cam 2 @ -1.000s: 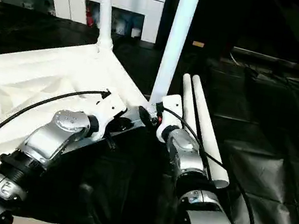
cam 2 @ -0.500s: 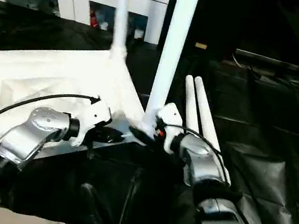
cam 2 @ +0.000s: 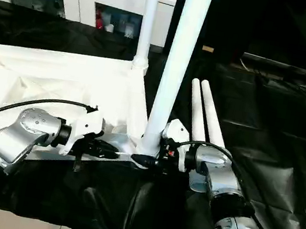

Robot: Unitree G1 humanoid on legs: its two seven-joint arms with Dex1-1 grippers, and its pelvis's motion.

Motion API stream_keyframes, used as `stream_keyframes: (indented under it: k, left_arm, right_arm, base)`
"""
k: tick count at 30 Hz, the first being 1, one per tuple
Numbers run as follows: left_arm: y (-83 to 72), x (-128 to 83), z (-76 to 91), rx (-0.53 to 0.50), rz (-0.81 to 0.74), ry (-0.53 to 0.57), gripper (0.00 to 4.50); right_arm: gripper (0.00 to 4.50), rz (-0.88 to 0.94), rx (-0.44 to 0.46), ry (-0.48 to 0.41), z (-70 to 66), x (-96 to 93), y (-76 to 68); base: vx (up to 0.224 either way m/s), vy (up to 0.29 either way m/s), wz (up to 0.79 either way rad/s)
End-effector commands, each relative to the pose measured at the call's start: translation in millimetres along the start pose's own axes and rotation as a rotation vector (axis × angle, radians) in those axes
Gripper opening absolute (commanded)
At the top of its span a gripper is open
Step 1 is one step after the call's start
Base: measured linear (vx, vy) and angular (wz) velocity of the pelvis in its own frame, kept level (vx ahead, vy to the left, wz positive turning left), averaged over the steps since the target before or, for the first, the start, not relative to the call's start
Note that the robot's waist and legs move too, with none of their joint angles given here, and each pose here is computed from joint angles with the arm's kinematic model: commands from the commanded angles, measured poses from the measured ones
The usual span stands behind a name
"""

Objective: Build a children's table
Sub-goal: Rotate leg to tighten

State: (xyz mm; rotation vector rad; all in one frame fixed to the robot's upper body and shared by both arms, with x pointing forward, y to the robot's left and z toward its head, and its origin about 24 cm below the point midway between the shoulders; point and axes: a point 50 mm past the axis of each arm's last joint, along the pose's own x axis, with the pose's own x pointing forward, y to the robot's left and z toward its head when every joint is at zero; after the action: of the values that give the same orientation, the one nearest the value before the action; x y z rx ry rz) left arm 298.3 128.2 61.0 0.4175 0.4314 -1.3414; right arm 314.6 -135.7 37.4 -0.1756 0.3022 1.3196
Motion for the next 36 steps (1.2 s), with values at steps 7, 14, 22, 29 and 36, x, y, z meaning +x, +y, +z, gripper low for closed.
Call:
stream_keyframes:
  k: [7, 14, 22, 29, 36]
  left_arm:
    - [1.7, 16.5, 12.4, -0.015, 0.102, -0.065, 0.00]
    - [18.0, 32.8, 29.8, -0.099, 0.354, -0.099, 0.00]
    - [16.9, 51.7, 39.9, -0.059, 0.405, -0.084, 0.00]
    - [10.3, 40.7, 30.8, -0.020, 0.314, -0.076, 0.00]
    - [-0.2, 27.1, 19.9, 0.011, 0.164, -0.084, 0.00]
  right_arm:
    - [2.75, -0.116, 0.077, -0.002, -5.4, 27.7, 2.1]
    - [2.70, -0.516, 0.242, -0.057, 1.7, 57.4, -15.0]
    - [3.05, -0.585, 0.268, -0.140, 20.4, 82.1, -13.3]
    - [3.63, -0.559, 0.167, -0.134, 18.5, 61.1, -20.6]
    - [3.63, -0.403, 0.074, -0.105, 12.4, 33.1, -22.1]
  base:
    - [0.000, 0.000, 0.00]
    - [0.000, 0.000, 0.00]
    - [0.000, 0.000, 0.00]
    - [0.000, 0.000, 0.00]
    - [0.000, 0.000, 0.00]
